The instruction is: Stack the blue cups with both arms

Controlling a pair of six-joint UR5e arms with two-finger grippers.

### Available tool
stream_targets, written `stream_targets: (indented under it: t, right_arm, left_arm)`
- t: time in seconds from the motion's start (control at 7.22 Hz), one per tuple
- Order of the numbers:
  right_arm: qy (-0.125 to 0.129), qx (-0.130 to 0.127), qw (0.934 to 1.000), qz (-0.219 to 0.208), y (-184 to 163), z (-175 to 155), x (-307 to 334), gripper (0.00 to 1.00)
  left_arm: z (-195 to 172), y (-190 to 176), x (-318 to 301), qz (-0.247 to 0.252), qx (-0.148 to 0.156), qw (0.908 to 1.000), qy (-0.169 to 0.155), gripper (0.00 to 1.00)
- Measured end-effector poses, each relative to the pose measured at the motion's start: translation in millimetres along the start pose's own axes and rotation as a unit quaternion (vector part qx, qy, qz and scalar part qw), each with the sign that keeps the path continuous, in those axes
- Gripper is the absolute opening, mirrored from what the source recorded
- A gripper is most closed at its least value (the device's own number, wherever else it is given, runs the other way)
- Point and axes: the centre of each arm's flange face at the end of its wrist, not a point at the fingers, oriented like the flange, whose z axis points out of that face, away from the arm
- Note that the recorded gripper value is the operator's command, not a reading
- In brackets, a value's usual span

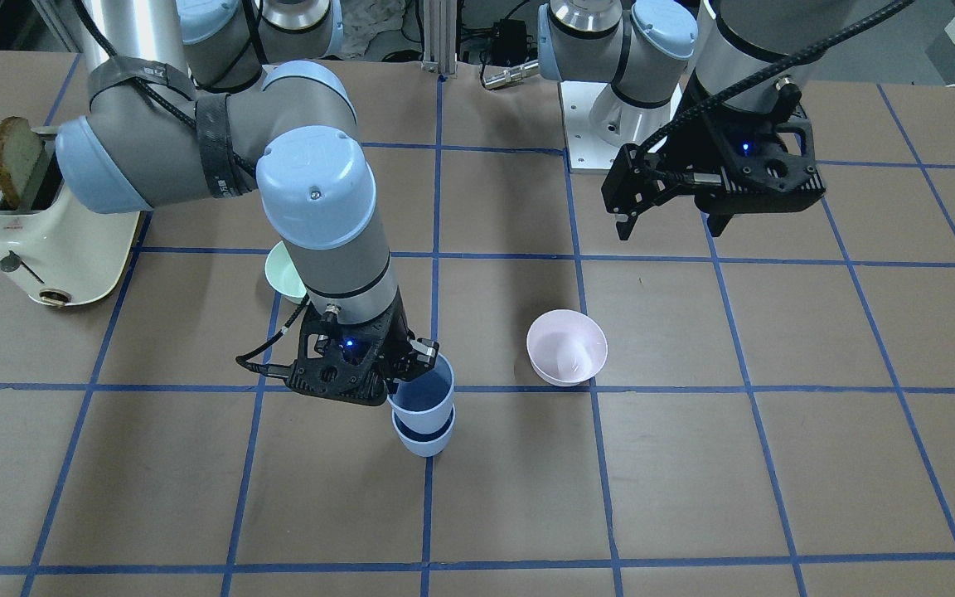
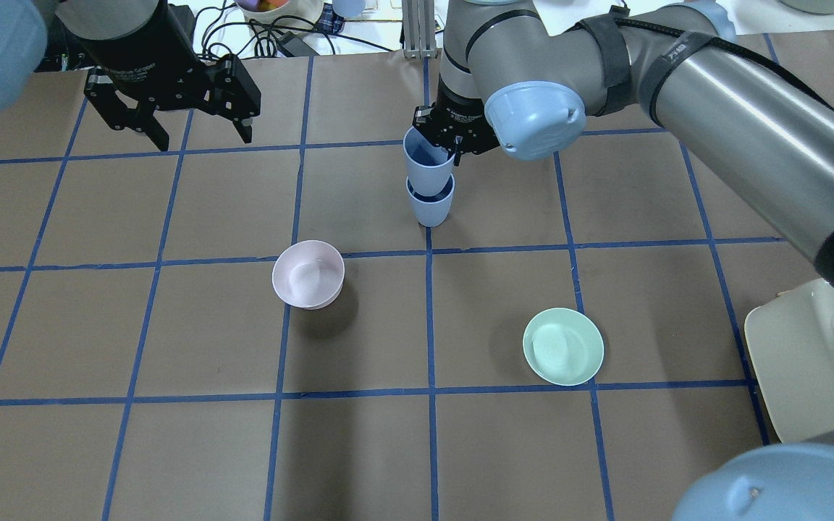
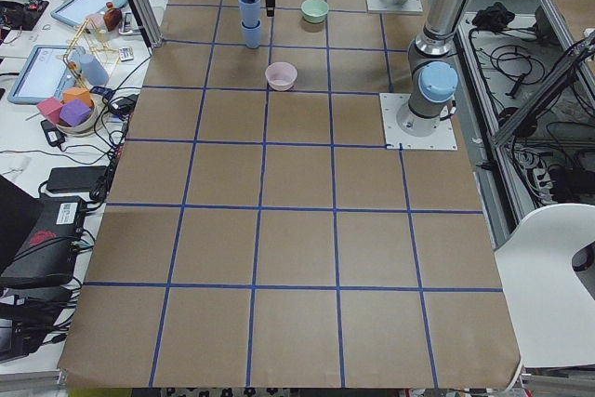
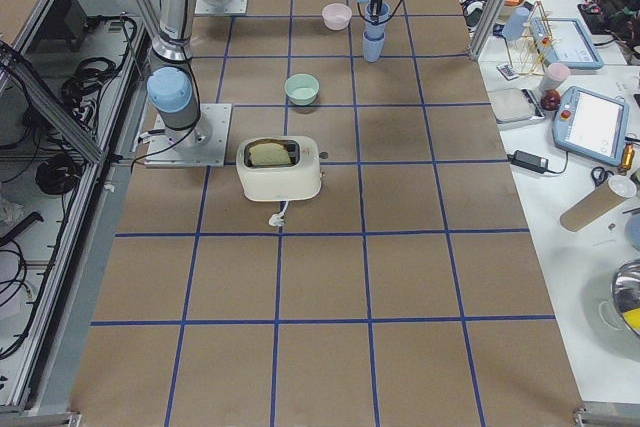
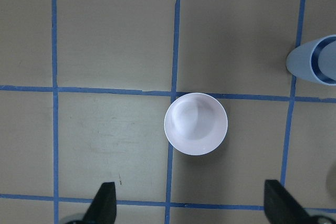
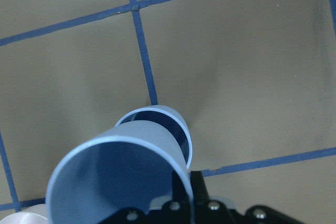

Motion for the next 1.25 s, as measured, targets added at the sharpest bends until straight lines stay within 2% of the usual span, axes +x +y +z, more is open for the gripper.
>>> stream_targets:
  t: [0.14,0.28,0.42,0.55,0.83,1.11,1.25]
  right_arm:
    - [0.001,-0.007,1.0,0.0,-1,8,0,0.79]
    - [0.002,-0.012,0.9999,0.0,-2,13,0,0.92]
    - [0.002,-0.011,0.9999,0.0,-3,14,0,1.0]
    - [0.001,-0.004,1.0,-0.003,-10,7,3,1.0]
    - [0.009,0.004,0.9997,-0.024,-30,-35,26,1.0]
    - [0.059,-0.012,0.9938,-0.093,-31,-98,88,1.0]
    - [0.073,-0.025,0.9906,-0.113,-21,-133,123,1.0]
  left_arm:
    - [1,-1,-3,-0.003,0.0,1.0,-0.001,1.0]
    - [2,-3,-6,-0.005,0.001,1.0,-0.001,1.0]
    - [4,-5,-8,-0.007,0.003,1.0,0.0,1.0]
    - [4,-7,-9,-0.008,0.004,1.0,-0.001,1.0]
    - [5,-10,-9,-0.007,0.006,1.0,-0.002,1.0]
    - [3,-10,-9,-0.008,0.009,0.9999,-0.002,1.0]
    - [4,-9,-9,-0.008,0.008,0.9999,-0.002,1.0]
